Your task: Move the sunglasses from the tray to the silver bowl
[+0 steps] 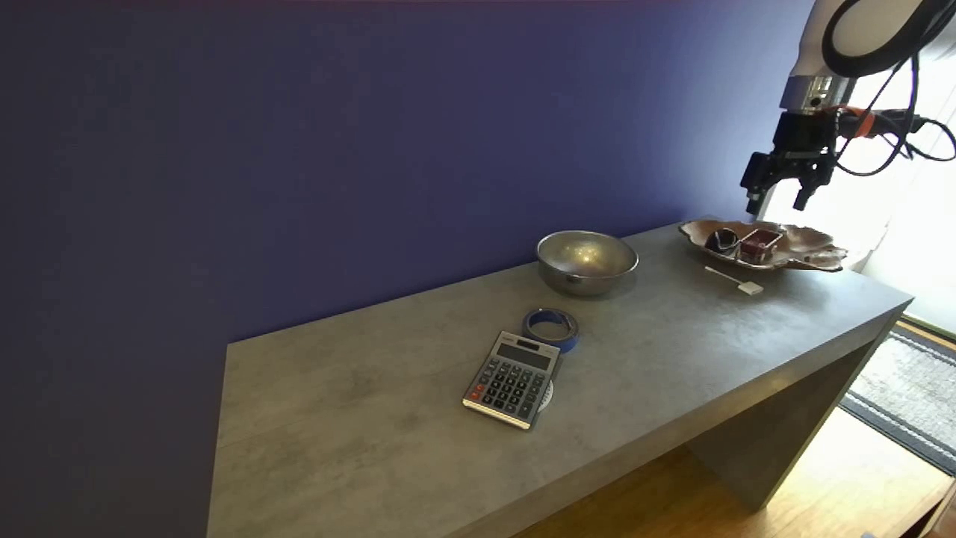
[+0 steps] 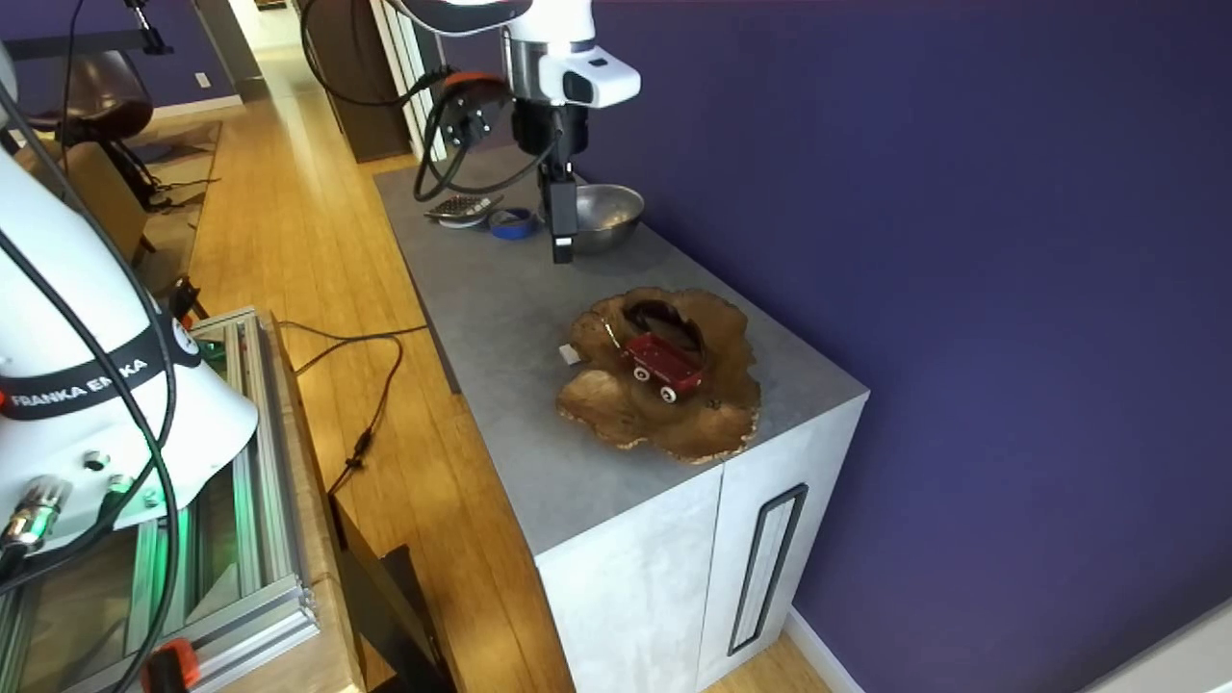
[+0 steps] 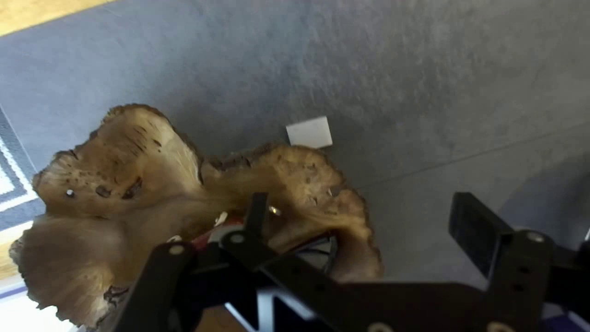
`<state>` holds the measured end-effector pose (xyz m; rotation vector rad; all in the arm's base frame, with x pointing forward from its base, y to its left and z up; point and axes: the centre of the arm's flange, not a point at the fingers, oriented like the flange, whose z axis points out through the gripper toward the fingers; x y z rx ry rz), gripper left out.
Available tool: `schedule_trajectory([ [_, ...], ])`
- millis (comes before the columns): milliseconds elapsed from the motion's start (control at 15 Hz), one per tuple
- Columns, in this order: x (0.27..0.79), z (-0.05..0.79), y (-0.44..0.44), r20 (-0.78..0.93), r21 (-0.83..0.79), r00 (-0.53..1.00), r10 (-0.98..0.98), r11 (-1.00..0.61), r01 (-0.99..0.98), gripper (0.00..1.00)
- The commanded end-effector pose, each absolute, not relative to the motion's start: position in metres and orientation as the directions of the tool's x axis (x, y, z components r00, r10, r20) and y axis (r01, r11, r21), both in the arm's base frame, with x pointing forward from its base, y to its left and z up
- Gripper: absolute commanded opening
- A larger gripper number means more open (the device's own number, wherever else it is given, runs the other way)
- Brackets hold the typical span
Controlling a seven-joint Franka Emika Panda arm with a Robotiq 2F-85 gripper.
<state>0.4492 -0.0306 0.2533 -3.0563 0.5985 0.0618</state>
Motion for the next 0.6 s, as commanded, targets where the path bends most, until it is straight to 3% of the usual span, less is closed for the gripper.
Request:
schedule_trajectory([
  [0, 0.463, 0.215, -0.036, 0.059, -0.105, 0.856, -0.514, -0.856, -0.506, 1.0],
  [533, 0.491, 0.16, -0.046, 0.202, -0.289, 0.622, -0.756, -0.653, -0.7, 1.0],
])
